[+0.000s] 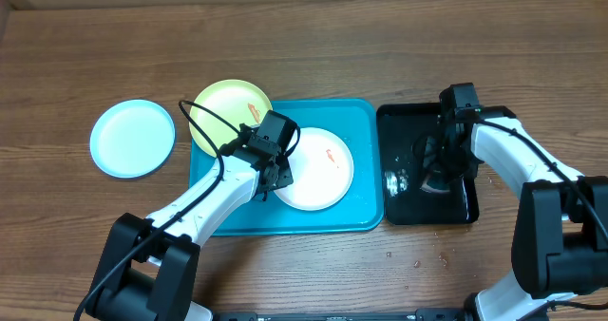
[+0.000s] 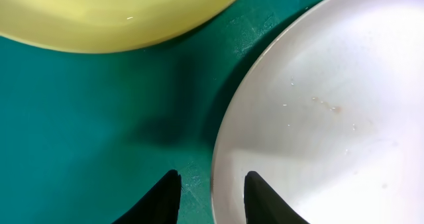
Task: Clean dirty plates on tray and stack at the side
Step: 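Lift the green sponge with the right gripper from the black tray, then move the sponge left onto the pink-white plate held by the left gripper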
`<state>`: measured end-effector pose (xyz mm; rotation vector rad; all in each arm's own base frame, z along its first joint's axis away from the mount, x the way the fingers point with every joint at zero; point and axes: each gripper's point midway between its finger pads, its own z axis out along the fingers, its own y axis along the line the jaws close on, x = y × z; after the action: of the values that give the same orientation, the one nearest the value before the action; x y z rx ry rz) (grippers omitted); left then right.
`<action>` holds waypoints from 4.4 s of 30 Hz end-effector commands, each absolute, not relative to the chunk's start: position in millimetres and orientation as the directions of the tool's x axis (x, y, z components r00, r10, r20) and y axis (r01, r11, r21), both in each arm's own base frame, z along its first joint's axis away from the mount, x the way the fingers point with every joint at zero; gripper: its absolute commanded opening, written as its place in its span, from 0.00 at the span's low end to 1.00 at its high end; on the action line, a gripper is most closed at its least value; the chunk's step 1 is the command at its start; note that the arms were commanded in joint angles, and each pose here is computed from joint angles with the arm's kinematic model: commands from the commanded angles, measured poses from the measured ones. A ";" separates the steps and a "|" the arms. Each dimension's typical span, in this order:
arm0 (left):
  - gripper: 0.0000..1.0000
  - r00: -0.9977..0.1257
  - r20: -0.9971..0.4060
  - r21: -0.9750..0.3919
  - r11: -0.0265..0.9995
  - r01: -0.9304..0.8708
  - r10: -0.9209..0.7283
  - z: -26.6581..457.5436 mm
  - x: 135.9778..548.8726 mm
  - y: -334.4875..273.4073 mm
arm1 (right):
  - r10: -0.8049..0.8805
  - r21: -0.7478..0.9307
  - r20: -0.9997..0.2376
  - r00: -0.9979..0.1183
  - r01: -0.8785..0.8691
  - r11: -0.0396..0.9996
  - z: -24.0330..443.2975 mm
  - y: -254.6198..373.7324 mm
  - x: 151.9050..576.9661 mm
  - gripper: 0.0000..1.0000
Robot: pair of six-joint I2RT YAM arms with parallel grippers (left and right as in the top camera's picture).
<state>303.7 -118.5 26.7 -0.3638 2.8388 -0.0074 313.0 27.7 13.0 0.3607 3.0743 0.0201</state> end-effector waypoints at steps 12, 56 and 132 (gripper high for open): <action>0.28 -0.925 -0.293 -0.049 0.970 -0.239 -0.243 31.4 311.2 -119.5 | 0.232 0.029 -0.098 -0.968 0.231 0.973 38.9 29.4 329.9 0.04; 0.12 -0.950 -0.182 -0.119 0.965 -0.233 -0.252 17.0 300.0 -125.0 | 0.056 0.052 -0.108 -0.993 0.050 0.997 66.8 52.9 339.1 0.04; 0.04 -0.951 -0.182 -0.116 0.965 -0.234 -0.252 16.8 299.7 -124.5 | -0.341 0.107 -0.115 -0.933 -0.353 0.930 41.5 245.9 343.5 0.04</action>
<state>300.0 -123.7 18.7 -0.3910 2.9083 -0.1345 340.2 239.5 41.2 -0.5555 2.9951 0.1518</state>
